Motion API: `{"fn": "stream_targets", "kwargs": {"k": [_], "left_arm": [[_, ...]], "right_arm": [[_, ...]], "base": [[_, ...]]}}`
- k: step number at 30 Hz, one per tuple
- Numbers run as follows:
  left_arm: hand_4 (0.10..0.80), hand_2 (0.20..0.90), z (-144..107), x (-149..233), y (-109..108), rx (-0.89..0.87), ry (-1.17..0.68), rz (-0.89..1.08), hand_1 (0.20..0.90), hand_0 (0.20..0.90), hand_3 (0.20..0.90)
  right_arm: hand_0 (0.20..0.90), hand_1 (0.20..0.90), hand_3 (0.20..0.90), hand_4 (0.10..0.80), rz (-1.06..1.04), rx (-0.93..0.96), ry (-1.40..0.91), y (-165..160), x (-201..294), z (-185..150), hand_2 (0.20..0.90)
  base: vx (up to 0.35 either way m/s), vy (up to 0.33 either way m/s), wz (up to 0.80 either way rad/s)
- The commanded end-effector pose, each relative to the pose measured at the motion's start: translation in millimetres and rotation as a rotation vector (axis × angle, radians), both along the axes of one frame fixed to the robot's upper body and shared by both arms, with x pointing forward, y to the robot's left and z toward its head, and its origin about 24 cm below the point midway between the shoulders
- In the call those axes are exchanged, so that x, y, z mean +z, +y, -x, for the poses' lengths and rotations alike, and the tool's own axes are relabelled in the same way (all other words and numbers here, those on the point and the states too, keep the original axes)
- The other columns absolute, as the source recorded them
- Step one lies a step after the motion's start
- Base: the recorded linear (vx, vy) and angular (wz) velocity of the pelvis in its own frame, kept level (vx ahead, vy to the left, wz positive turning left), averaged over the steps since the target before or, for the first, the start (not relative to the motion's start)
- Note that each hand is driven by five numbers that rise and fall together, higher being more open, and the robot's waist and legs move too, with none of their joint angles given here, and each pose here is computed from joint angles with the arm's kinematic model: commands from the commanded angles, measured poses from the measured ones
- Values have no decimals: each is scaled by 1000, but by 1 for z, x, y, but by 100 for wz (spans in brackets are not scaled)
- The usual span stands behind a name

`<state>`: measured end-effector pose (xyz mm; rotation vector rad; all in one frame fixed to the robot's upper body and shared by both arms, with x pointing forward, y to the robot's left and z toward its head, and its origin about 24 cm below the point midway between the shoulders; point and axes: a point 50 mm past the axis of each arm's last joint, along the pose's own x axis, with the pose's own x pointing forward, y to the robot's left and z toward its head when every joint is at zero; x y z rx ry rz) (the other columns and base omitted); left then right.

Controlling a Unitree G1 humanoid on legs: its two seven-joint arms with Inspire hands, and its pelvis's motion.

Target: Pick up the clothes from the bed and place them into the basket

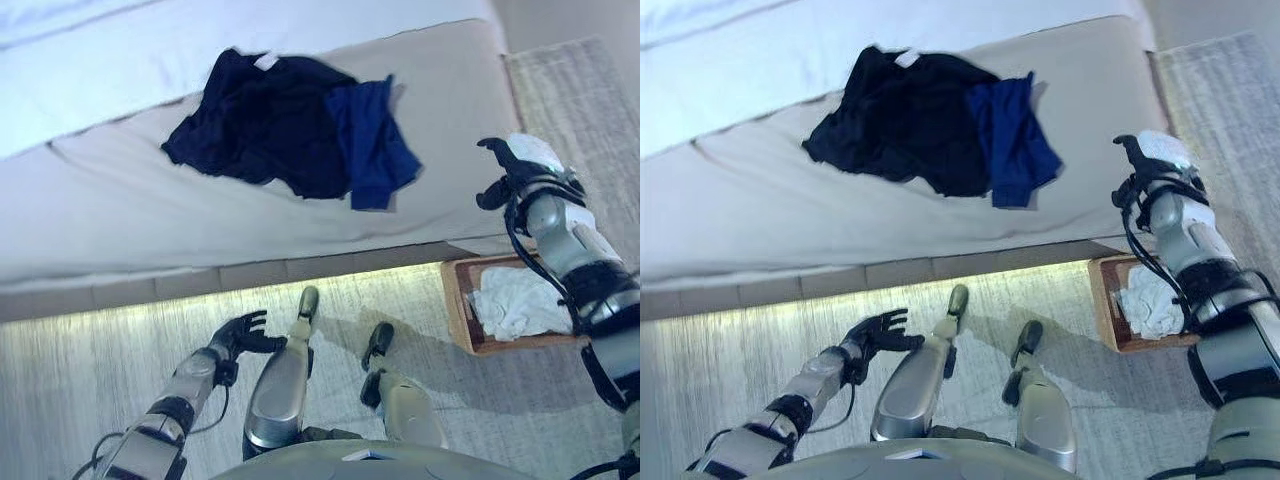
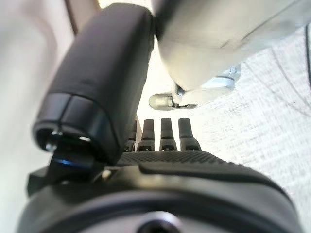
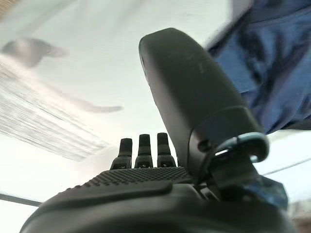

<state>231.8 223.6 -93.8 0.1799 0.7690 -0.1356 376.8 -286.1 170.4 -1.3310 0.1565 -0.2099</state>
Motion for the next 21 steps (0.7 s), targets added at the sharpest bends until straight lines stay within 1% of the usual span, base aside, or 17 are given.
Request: {"fn": "stream_targets", "kwargs": {"k": [1,4,5,6,8,10,11,12,13,14,15,18,21], "left_arm": [[800,900,28,-8,32,30,69,-86,900,900,900],[800,900,25,-6,26,47,34,-51,900,900,900],[800,900,25,-6,23,57,21,-27,900,900,900],[800,900,25,-6,23,56,17,-21,900,900,900],[800,900,27,-7,20,66,5,6,900,900,900],[800,900,30,-8,17,64,-10,33,900,900,900],[800,900,32,-10,14,62,-13,50,900,900,900],[800,900,33,-10,14,62,-14,52,900,900,900],[800,900,34,-11,12,61,-14,62,900,900,900],[800,900,35,-11,12,61,-14,63,900,900,900],[800,900,37,-12,10,64,-13,70,900,900,900],[800,900,40,-14,9,76,-12,83,900,900,900],[800,900,42,-14,6,79,-14,97,900,900,900]], "right_arm": [[900,900,900,800,63,-45,-276,13,73,-12,900],[900,900,900,800,2,-137,-298,9,84,-15,900],[900,900,900,800,-58,-205,-290,2,84,-16,900],[900,900,900,800,-77,-222,-289,0,84,-16,900],[900,900,900,800,-206,-306,-270,-11,79,-15,900],[900,900,900,800,-412,-405,-246,-22,64,-13,900],[900,900,900,800,-560,-440,-227,-26,52,-13,900],[900,900,900,800,-590,-446,-230,-27,50,-13,900],[900,900,900,800,-667,-464,-226,-28,45,-12,900],[900,900,900,800,-679,-467,-224,-28,43,-12,900],[900,900,900,800,-762,-483,-215,-27,35,-12,900],[900,900,900,800,-913,-510,-199,-27,20,-10,900],[900,900,900,800,-1026,-535,-190,-25,10,-10,900]], "base": [[56,194,39],[66,191,46],[63,147,32],[56,133,28],[50,109,24],[51,111,11],[50,82,3],[65,85,5],[35,46,7],[69,60,3],[68,43,-4],[84,36,-3],[63,21,1]]}}
